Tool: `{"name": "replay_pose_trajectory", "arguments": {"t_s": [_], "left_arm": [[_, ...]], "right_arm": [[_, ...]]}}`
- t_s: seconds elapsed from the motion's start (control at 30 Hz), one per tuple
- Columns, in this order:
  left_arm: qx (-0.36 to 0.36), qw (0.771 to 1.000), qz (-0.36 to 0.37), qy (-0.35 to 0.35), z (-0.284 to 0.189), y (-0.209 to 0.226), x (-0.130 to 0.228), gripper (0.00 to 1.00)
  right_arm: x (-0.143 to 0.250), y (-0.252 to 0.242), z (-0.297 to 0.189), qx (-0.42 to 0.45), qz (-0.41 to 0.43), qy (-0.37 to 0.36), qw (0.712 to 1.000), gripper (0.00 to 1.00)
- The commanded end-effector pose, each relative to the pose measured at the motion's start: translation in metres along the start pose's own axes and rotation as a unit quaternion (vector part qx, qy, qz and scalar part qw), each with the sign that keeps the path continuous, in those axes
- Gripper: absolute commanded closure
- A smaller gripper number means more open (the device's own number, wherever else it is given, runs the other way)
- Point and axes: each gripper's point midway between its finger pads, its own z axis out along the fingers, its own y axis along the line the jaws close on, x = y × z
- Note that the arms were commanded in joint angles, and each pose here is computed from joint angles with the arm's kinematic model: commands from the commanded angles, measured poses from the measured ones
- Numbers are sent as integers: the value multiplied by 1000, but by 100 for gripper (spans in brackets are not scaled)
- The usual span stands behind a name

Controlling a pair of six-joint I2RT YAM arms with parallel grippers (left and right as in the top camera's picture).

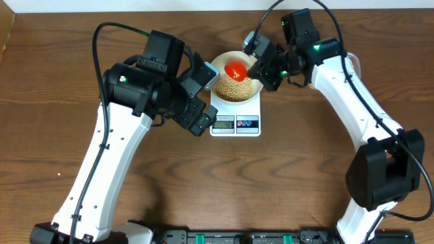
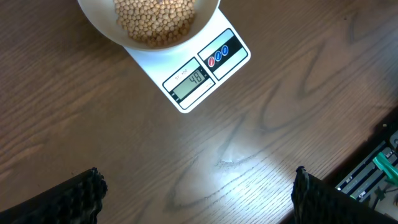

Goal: Scoop item into bowl and weigh 50g on scale

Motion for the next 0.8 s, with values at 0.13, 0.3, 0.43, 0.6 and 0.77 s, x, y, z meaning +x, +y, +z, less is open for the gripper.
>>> {"name": "replay_pose_trajectory", "arguments": {"t_s": [0.13, 0.3, 0.43, 0.6, 0.77], "left_arm": [[-7, 1000, -1, -10, -7, 0, -2, 2], [-7, 1000, -1, -10, -8, 0, -2, 2], [-7, 1000, -1, -10, -8, 0, -2, 3], [-7, 1000, -1, -10, -8, 0, -2, 2], [-7, 1000, -1, -10, -8, 0, -2, 2]], "right_arm": [[-15, -3, -14, -11, 14, -34, 999, 99], [-14, -4, -15, -10, 15, -34, 999, 99], [-14, -4, -15, -10, 15, -34, 999, 99], [-14, -4, -15, -10, 16, -34, 999, 99], [-14, -4, -15, -11, 16, -34, 999, 99]]}}
